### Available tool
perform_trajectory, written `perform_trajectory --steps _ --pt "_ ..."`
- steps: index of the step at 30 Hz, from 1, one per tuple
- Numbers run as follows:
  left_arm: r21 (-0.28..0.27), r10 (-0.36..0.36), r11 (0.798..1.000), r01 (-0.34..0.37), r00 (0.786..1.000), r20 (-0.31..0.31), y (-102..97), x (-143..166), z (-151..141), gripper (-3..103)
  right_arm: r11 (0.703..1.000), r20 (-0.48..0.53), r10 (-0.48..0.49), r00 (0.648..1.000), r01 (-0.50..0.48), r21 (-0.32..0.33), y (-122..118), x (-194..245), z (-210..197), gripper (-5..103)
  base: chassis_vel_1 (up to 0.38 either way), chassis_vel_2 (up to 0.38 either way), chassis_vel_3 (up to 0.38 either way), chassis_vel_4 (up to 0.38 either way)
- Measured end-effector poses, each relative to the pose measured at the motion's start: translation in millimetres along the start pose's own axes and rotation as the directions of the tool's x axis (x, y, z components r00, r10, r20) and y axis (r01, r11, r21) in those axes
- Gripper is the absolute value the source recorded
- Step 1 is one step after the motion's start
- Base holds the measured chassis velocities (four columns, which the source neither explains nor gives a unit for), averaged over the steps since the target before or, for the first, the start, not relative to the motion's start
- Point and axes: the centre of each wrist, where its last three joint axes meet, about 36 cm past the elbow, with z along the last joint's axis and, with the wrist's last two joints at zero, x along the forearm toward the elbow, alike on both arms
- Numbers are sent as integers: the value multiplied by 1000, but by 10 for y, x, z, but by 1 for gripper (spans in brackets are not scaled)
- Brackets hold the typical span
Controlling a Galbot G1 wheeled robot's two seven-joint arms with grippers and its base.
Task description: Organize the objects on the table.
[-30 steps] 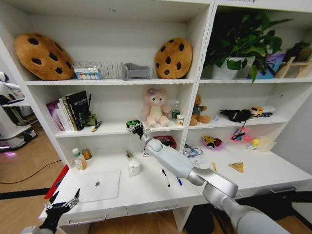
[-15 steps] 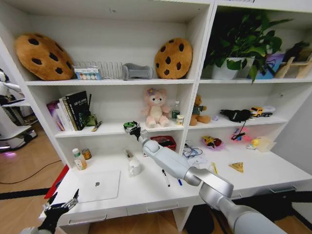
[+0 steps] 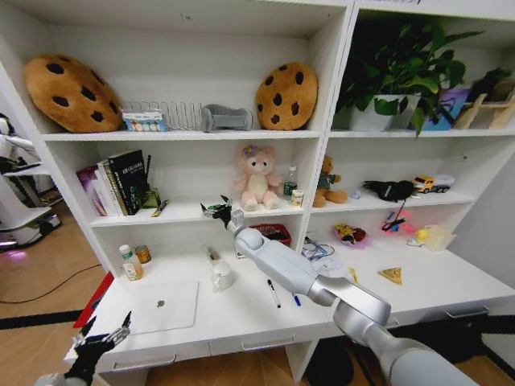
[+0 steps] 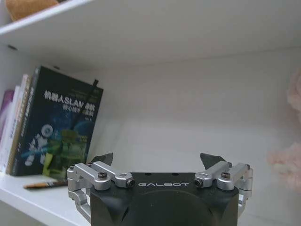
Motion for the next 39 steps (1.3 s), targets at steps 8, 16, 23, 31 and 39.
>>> perform_trajectory --steps 8,16,23,31,39 --pt "-8 0 1000 0 1000 8 7 -11 -28 100 996 30 19 999 -16 -82 234 449 -431 100 0 0 0 0" --pt "-12 3 1000 -3 1000 5 -42 14 -25 100 996 12 39 999 -38 -79 59 1024 -408 100 0 0 0 0" --pt "-23 4 1000 -3 1000 8 -60 10 -67 100 996 -1 88 996 -88 -29 -424 2091 -420 100 0 0 0 0" --pt "-27 15 1000 -15 1000 6 -164 12 -86 100 991 -1 135 991 -135 -21 -477 2783 -537 100 0 0 0 0" --pt "-28 31 999 -31 999 8 -305 30 -99 100 973 -34 228 973 -226 41 -504 3342 -676 100 0 0 0 0"
